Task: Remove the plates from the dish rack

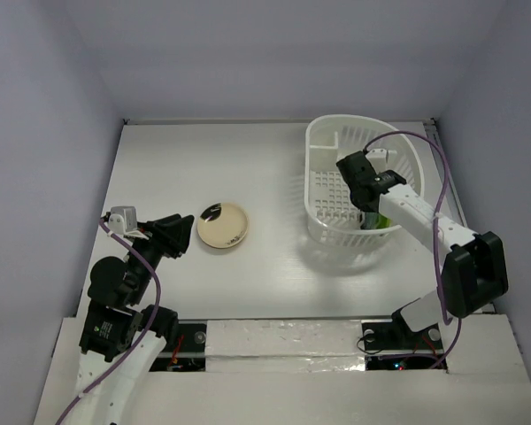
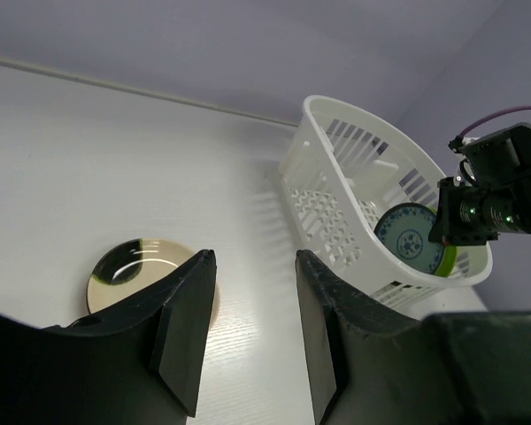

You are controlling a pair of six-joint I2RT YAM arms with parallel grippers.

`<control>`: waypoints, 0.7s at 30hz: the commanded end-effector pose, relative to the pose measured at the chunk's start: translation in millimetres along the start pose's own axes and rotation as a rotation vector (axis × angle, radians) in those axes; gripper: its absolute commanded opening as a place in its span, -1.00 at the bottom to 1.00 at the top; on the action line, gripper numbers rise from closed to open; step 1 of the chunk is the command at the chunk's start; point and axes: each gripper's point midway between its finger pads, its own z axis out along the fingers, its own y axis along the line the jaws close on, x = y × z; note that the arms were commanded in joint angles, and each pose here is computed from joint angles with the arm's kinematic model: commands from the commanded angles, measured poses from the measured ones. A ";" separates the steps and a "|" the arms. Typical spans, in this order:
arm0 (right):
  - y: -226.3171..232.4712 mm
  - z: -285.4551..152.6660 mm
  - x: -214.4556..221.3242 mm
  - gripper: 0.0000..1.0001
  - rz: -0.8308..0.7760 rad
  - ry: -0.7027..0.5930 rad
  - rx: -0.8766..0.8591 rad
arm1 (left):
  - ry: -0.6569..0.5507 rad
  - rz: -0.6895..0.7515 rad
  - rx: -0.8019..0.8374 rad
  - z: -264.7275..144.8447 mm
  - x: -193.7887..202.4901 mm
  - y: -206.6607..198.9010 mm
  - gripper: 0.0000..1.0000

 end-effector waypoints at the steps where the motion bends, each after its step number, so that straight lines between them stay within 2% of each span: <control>1: -11.9 -9.7 -29.9 -0.77 0.044 -0.074 0.027 | -0.055 0.003 0.036 -0.5 -19.1 -11.4 -0.24; 6: -22.8 -20.8 -42.2 -0.94 0.049 -0.100 0.039 | -0.054 0.003 0.035 -0.2 -18.8 -11.3 -0.24; 10: -28.6 -29.3 -51.0 -1.00 0.058 -0.125 0.031 | -0.055 0.003 0.036 -0.5 -19.1 -11.4 -0.24; 16: -39.5 -39.2 -60.4 -1.00 0.075 -0.156 0.044 | -0.054 0.003 0.031 -0.2 -18.7 -10.6 -0.24; 21: -58.8 -63.1 -84.0 -1.00 0.151 -0.227 0.045 | -0.053 0.002 0.029 0.5 -18.6 -10.3 -0.24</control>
